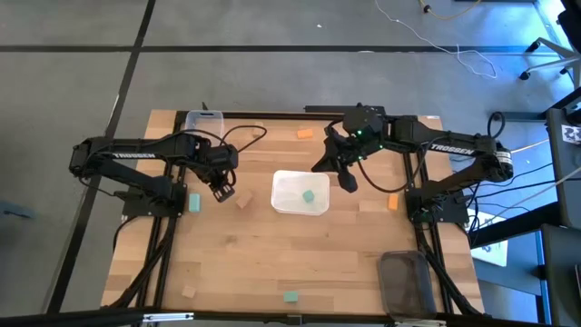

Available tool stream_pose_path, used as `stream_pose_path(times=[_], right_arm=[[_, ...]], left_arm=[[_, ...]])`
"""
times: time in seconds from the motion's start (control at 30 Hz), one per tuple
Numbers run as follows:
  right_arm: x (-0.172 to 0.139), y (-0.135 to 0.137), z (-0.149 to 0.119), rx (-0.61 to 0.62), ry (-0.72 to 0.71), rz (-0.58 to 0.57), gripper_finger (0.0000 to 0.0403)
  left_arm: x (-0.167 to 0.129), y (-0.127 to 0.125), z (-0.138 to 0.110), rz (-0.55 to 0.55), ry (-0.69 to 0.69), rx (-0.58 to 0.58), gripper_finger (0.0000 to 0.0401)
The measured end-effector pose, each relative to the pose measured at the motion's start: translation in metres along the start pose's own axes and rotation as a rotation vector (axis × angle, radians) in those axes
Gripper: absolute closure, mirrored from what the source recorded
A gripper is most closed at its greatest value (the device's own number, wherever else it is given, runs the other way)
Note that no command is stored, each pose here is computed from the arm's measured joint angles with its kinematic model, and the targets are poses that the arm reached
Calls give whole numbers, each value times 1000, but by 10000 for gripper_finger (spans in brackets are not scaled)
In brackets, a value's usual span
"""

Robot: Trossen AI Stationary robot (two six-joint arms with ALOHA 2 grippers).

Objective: Sort & place blocks by color
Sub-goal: Put the middle light brown block into the transparent bin

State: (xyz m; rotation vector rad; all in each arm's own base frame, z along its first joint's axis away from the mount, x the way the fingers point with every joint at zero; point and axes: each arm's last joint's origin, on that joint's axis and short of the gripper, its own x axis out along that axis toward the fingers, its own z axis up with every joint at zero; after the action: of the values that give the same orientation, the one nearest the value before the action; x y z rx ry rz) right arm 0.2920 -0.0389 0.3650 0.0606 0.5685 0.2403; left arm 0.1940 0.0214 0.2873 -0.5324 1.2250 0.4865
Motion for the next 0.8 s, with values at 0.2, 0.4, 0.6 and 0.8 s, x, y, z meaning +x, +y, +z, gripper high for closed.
stream_pose_path(times=[0.2,0.4,0.6,0.8], right_arm=[[0,0,0,0,0,0,402],[0,0,0,1,0,0,402],[0,0,0,1,0,0,402],[0,0,0,1,0,0,401]], left_arm=[[0,-1,1,-6,-10,-15,319],[0,-3,4,-27,-40,-27,319],[0,-2,3,-22,-33,-29,319],[0,-1,3,-9,-33,-57,319]])
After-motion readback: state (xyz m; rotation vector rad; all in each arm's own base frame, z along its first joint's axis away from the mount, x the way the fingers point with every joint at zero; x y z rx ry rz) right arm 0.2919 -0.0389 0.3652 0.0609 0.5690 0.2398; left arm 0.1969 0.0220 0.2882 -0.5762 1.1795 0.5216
